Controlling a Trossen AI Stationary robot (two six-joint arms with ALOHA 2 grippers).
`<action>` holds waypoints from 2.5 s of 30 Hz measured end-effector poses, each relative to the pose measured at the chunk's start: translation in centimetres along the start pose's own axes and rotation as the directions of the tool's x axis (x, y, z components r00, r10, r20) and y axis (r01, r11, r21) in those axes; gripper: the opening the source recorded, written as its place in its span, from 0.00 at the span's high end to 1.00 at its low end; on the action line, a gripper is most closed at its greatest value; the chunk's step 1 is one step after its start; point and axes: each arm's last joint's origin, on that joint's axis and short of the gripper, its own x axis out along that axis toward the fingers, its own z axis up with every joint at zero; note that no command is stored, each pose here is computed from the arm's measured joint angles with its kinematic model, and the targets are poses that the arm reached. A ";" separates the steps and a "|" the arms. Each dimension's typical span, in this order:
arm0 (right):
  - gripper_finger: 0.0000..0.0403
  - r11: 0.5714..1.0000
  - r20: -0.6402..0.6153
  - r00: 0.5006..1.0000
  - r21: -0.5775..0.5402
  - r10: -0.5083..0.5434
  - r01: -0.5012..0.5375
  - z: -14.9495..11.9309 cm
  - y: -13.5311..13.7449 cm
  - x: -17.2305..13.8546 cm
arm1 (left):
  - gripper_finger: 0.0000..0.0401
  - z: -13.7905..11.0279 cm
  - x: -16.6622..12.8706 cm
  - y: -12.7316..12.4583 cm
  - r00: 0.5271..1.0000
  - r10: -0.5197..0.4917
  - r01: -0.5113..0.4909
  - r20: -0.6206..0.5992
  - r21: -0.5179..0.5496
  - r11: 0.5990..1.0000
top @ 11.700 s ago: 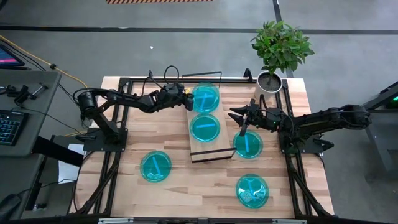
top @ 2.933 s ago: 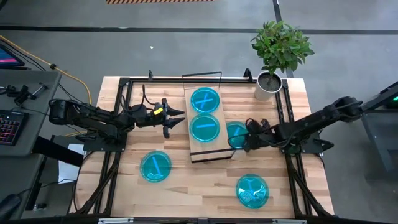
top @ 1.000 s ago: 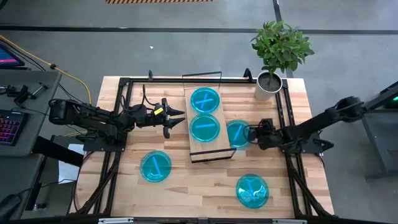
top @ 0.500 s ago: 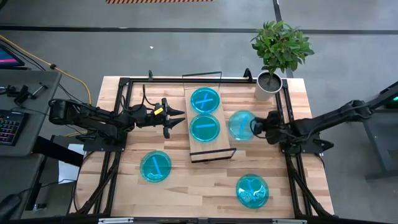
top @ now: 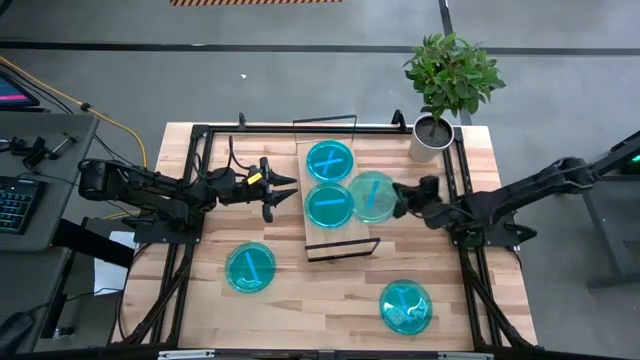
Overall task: Place and stack plates onto a shelf
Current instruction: Stack the blue plate on top of the blue plate on the shelf
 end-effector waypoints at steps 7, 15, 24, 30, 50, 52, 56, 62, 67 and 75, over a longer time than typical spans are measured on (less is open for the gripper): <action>1.00 0.999 -0.008 0.999 -0.016 0.047 -0.048 -1.6 1.7 3.1 | 0.68 0.3 0.0 0.0 0.999 -0.003 0.003 0.032 0.001 1.000; 1.00 0.993 -0.010 0.993 0.025 0.119 -0.119 -2.5 2.3 6.5 | 0.68 0.3 0.0 0.0 0.999 -0.002 0.001 0.033 0.052 0.999; 1.00 0.979 0.001 0.983 0.092 0.184 -0.184 -4.0 2.3 9.0 | 0.68 0.3 0.0 0.0 0.999 -0.002 0.000 0.033 0.054 0.999; 1.00 0.973 -0.026 0.978 0.110 0.207 -0.203 -4.9 3.3 10.3 | 0.68 0.3 0.0 0.0 0.999 -0.002 0.000 0.033 0.054 0.999; 1.00 0.987 -0.052 0.987 -0.039 0.151 -0.154 -5.7 4.2 11.6 | 0.68 0.3 0.0 0.0 1.000 -0.001 0.000 0.026 0.053 0.999; 1.00 0.986 -0.060 0.985 -0.048 0.160 -0.163 -5.7 4.3 11.6 | 0.68 0.3 0.0 0.0 1.000 -0.001 0.000 0.027 0.053 0.999; 0.93 0.977 -0.077 0.979 -0.084 0.190 -0.196 -5.2 4.3 11.6 | 0.68 0.3 0.0 0.0 1.000 -0.001 0.000 0.026 0.053 0.999; 0.72 0.968 -0.067 0.981 -0.161 0.184 -0.192 -3.2 4.5 10.7 | 0.68 0.3 0.0 0.0 1.000 -0.001 0.000 0.026 0.053 0.999; 0.59 0.959 -0.052 0.982 -0.214 0.181 -0.188 -0.9 4.6 9.0 | 0.68 0.3 0.0 0.0 1.000 -0.001 0.000 0.026 0.053 0.999; 0.53 0.926 -0.097 0.983 -0.332 0.156 -0.180 1.9 3.8 5.3 | 0.68 0.2 0.0 0.0 1.000 -0.002 0.001 0.024 0.037 0.999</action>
